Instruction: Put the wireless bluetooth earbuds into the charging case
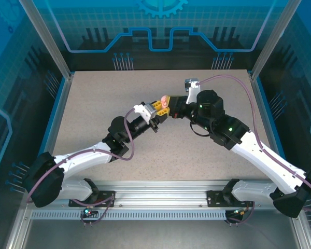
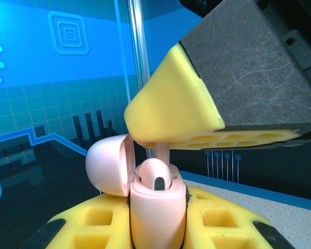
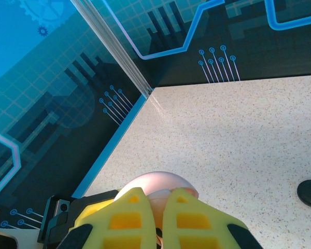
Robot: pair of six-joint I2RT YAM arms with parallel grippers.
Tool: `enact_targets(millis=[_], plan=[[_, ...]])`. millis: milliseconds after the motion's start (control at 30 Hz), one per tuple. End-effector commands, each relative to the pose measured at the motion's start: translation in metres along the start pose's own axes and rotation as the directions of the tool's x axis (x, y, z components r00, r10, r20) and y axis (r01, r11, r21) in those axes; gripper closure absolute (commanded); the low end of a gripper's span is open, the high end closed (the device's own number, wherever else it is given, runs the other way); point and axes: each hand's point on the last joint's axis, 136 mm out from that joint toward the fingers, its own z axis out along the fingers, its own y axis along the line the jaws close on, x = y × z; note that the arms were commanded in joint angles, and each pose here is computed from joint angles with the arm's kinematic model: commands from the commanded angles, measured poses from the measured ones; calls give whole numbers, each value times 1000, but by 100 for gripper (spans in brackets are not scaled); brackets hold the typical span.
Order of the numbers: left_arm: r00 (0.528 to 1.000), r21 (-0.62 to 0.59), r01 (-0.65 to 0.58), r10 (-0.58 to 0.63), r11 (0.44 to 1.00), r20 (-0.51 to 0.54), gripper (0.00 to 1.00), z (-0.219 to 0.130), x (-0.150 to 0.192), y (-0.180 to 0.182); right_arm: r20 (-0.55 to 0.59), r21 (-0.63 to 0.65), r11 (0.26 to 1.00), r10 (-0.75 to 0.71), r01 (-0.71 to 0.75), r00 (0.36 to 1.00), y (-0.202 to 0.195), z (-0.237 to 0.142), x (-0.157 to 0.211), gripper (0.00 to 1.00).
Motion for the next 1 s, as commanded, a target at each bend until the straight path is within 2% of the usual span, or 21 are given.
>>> enact_targets(millis=[0,200,367,633,867,967], plan=[[993,-21,-36,38,999,111,100,2,-39,4,-11,8,1000,-24,24,1000,-1,-7,6,94],[993,-23,-36,38,999,112,100,3,-39,4,-13,-8,1000,-26,26,1000,3,-8,8,95],[993,-16,-34,35,999,113,100,2,-40,3,2,35,998,-51,50,999,-4,-9,4,95],[994,-16,-29,31,999,109,100,2,-39,3,-48,12,999,-41,42,998,0,1,14,94],[995,-13,-23,24,1000,100,100,2,-35,2,-19,21,999,-31,31,999,2,-3,2,74],[995,-12,-18,19,1000,97,100,2,-34,2,17,19,1000,-24,23,1000,5,-7,-12,60]])
